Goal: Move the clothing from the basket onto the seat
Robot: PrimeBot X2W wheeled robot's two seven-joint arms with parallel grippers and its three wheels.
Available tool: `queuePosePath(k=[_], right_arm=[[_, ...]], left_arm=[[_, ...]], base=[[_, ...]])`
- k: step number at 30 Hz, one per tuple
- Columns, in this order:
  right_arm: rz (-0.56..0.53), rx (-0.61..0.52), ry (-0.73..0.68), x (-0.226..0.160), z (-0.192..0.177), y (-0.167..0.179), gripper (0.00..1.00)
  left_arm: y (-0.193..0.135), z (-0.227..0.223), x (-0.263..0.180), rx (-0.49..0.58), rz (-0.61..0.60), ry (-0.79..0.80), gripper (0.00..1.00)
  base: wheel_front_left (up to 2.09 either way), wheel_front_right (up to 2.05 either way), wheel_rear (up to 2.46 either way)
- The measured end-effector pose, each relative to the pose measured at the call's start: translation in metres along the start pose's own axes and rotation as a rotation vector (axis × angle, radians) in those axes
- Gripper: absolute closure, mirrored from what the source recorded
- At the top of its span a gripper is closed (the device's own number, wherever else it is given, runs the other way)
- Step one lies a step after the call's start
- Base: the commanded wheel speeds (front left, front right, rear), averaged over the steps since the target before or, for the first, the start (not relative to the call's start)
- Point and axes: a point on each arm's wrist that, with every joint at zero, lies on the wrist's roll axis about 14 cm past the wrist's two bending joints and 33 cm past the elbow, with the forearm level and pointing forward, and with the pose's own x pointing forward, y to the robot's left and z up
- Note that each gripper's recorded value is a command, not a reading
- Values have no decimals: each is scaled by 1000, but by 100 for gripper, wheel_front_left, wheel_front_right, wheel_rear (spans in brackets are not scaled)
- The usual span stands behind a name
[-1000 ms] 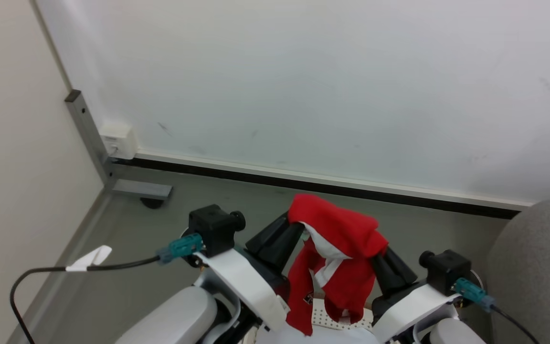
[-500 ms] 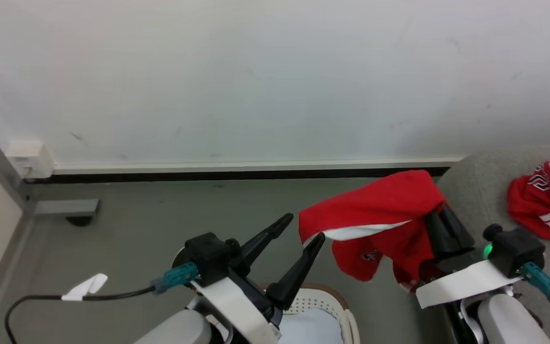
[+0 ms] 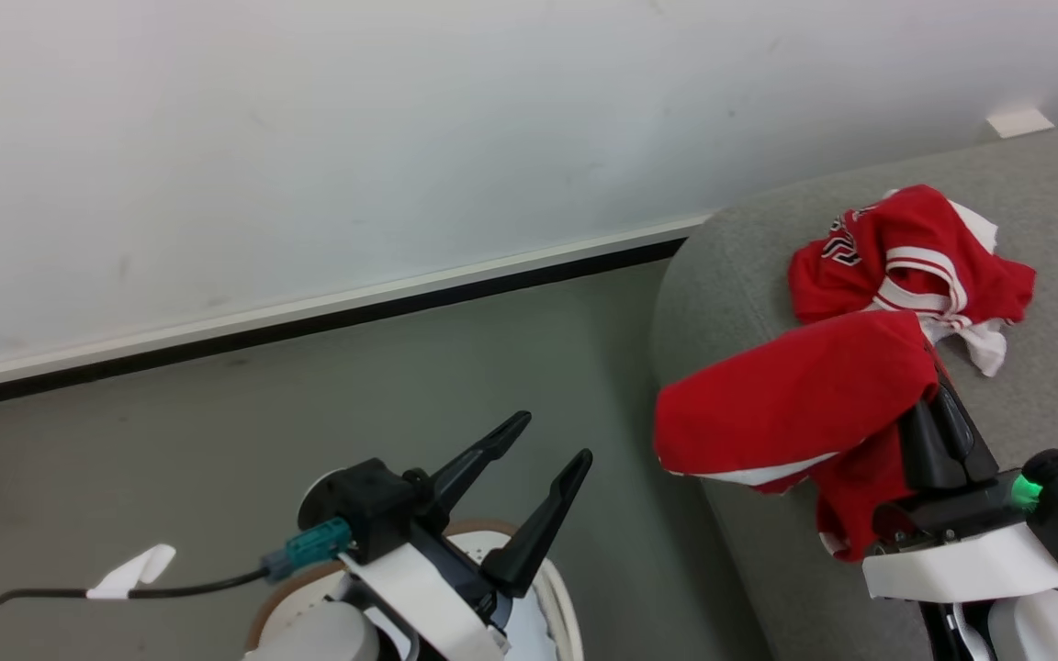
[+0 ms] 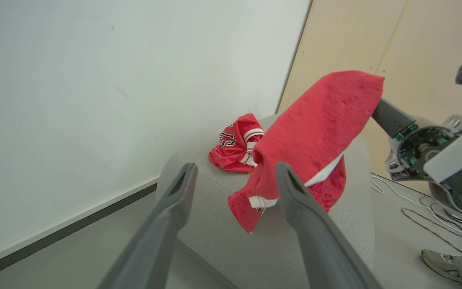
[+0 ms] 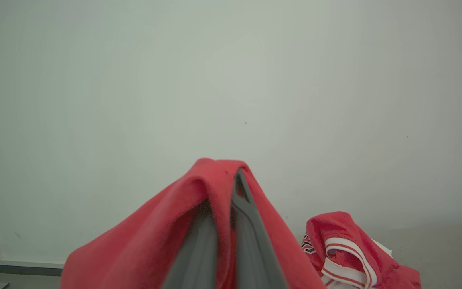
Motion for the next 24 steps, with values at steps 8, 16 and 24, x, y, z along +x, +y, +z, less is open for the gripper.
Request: queuePosePath(k=[8,16,24], right_arm=[[-127,-46,16,-33,5,-35,100],[-167,-70,6,-39,13,-48,100],[-165,-218,-42,-6,43,-65,100]], left_arm=[[-16,-20,23,-29,-98,23,0],[-22,-27,28,-43,-128,29,0],[3,-34,21,-56,-94,37,0]], base=[[0,0,0],[0,0,0],[0,0,0]])
